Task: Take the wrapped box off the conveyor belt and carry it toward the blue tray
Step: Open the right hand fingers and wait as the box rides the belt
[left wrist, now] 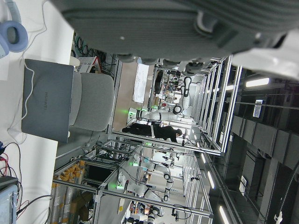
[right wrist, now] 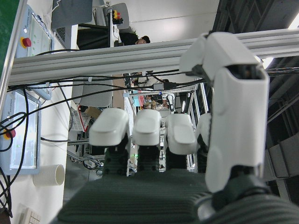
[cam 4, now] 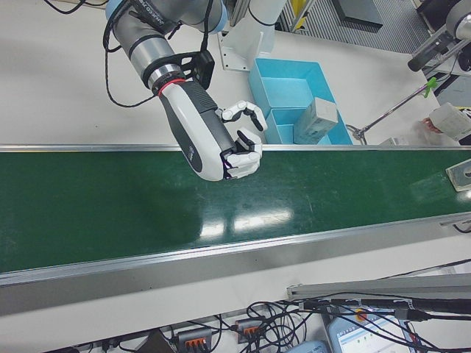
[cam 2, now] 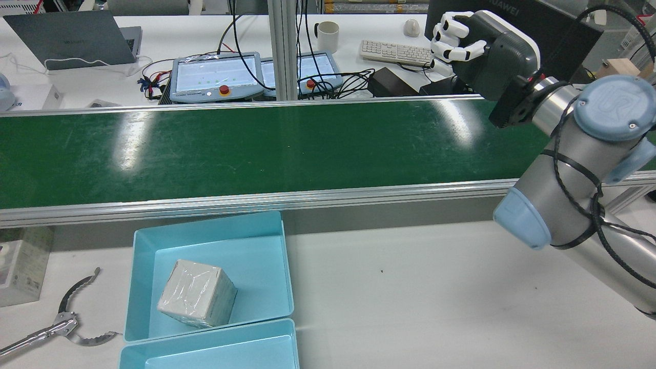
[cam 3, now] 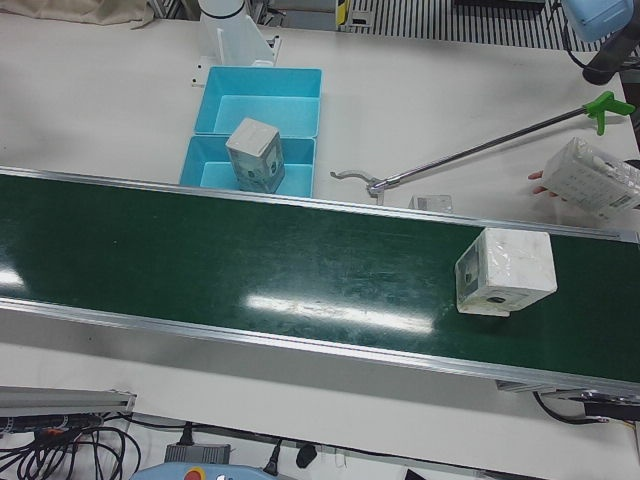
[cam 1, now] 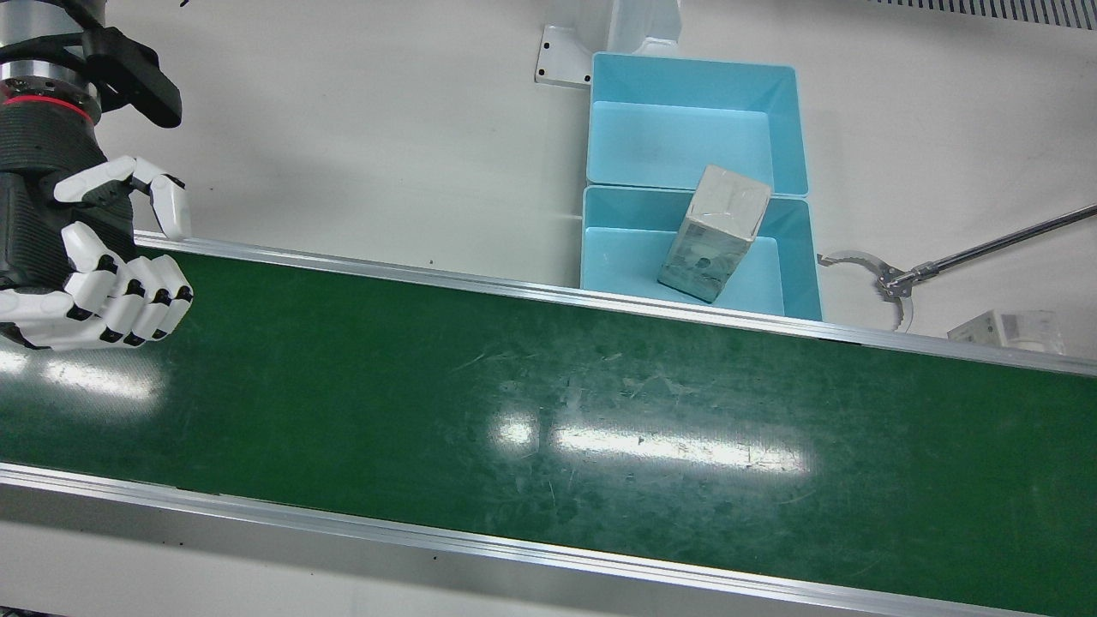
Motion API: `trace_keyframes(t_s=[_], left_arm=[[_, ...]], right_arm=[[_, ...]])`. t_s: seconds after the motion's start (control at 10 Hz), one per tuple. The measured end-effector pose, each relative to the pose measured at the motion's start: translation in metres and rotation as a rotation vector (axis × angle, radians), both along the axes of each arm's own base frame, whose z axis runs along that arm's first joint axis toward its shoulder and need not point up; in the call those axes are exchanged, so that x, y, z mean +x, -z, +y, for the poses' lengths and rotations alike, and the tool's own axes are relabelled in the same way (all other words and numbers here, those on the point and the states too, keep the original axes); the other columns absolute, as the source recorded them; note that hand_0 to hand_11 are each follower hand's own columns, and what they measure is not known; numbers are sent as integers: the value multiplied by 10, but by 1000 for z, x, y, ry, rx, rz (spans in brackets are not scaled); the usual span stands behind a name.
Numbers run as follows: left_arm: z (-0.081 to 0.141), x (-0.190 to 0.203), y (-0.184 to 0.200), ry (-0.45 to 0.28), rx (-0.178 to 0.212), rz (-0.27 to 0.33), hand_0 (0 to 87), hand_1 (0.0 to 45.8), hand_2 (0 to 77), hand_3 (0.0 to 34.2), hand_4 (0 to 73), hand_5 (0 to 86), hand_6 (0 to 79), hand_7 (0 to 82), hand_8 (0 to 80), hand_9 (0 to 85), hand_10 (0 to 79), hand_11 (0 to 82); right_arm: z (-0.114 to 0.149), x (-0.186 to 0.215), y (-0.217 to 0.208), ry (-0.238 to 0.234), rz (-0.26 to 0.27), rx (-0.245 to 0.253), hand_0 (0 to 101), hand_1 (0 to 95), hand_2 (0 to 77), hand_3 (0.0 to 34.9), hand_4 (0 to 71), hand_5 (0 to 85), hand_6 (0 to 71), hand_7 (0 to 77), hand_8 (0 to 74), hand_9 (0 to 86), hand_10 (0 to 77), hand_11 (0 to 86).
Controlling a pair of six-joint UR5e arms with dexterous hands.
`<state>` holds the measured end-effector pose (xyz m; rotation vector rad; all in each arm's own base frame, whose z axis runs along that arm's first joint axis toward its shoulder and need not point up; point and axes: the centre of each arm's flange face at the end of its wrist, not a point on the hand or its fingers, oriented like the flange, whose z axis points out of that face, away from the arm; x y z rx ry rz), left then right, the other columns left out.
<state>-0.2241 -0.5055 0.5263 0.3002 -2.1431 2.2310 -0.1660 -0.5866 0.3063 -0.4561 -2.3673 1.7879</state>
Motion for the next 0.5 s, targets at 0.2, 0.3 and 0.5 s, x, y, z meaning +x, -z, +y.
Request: trace_keyframes(t_s=[0.2,0.3,0.5], left_arm=[[0,0,0,0,0,0,0,0,5,0,0,11,0,0,0,0,5,0],[0,0,0,0,0,0,0,0,5,0,0,11,0,0,0,0,5,0],[0,0,0,0,0,0,0,0,5,0,0,11,0,0,0,0,0,0]], right_arm=[[3,-8,-1,5,0,-5,512,60,540,1,698,698,627,698,698,698,693,704],[4,-10,-4,6,2,-10,511,60,545,1,693,698,627,698,698,704,698,704],[1,-4,-11,-3,8,-20,512,71,545,1,698,698,627,698,698,698,698,698]])
